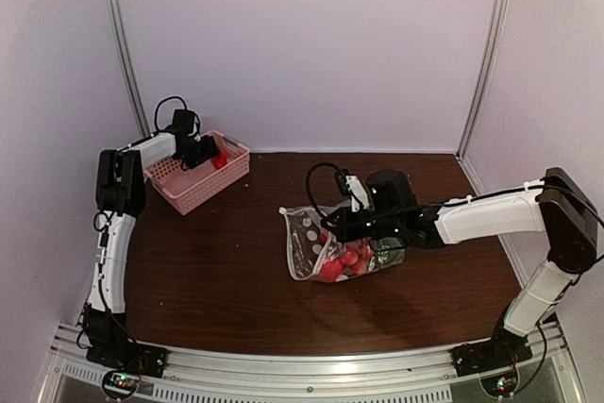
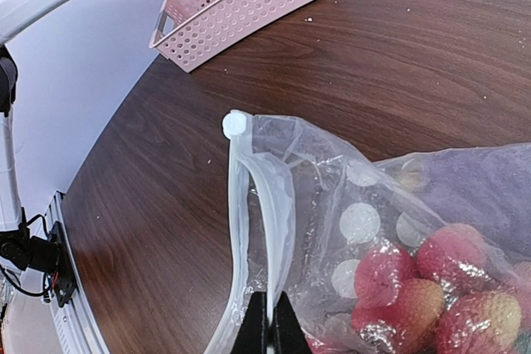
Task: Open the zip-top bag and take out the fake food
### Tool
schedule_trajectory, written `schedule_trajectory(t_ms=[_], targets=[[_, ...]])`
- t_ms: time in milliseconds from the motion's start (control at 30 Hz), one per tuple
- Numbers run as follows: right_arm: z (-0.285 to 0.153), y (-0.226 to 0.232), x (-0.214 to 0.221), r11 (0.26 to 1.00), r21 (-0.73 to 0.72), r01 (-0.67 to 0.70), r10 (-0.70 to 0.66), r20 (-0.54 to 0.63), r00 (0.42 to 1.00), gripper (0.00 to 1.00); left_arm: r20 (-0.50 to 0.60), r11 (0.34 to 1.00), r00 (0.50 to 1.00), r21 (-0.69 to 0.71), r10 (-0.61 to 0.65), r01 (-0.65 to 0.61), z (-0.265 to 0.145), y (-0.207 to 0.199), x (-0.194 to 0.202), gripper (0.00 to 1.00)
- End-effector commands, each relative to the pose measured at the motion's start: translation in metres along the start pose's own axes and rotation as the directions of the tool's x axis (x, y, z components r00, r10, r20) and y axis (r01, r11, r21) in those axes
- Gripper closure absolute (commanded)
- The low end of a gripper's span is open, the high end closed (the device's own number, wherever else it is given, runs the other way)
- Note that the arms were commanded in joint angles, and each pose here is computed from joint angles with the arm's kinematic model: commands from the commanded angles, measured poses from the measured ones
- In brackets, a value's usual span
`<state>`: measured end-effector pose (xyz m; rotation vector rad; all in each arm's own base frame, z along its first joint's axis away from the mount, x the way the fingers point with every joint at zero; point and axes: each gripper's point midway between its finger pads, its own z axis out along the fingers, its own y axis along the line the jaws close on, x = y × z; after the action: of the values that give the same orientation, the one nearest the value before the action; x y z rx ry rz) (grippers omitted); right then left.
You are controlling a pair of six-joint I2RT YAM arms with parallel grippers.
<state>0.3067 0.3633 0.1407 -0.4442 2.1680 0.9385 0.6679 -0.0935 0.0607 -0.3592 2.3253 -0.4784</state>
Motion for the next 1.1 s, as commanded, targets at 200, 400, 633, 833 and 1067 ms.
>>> schedule_trajectory(t_ms=[200,400,633,833,1067], targets=[[-0.004,-0.001,-0.001,1.0,-0.008,0.008,-0.008,0.027,1.0,1.0,0.12,0.994,0.989,0.06,0.082,-0.09,-0.089,-0.048,-0.061,0.3],[-0.003,0.002,-0.003,1.0,-0.026,0.001,0.0,0.038,0.999,1.0,0.159,0.968,0.976,0.178,0.147,-0.175,-0.139,-0.077,-0.057,0.3],[-0.003,0.006,-0.007,0.999,-0.041,-0.004,0.006,0.048,0.999,1.0,0.193,0.918,0.96,0.303,0.202,-0.254,-0.197,-0.104,-0.011,0.28],[-0.002,0.007,-0.008,0.999,-0.04,0.004,-0.002,0.044,0.999,1.0,0.191,0.848,0.93,0.384,0.315,-0.366,-0.23,-0.144,0.064,0.28],[-0.004,0.009,-0.01,0.999,-0.044,0.01,-0.008,0.047,0.999,1.0,0.169,0.765,0.92,0.514,0.353,-0.388,-0.258,-0.168,0.153,0.29]])
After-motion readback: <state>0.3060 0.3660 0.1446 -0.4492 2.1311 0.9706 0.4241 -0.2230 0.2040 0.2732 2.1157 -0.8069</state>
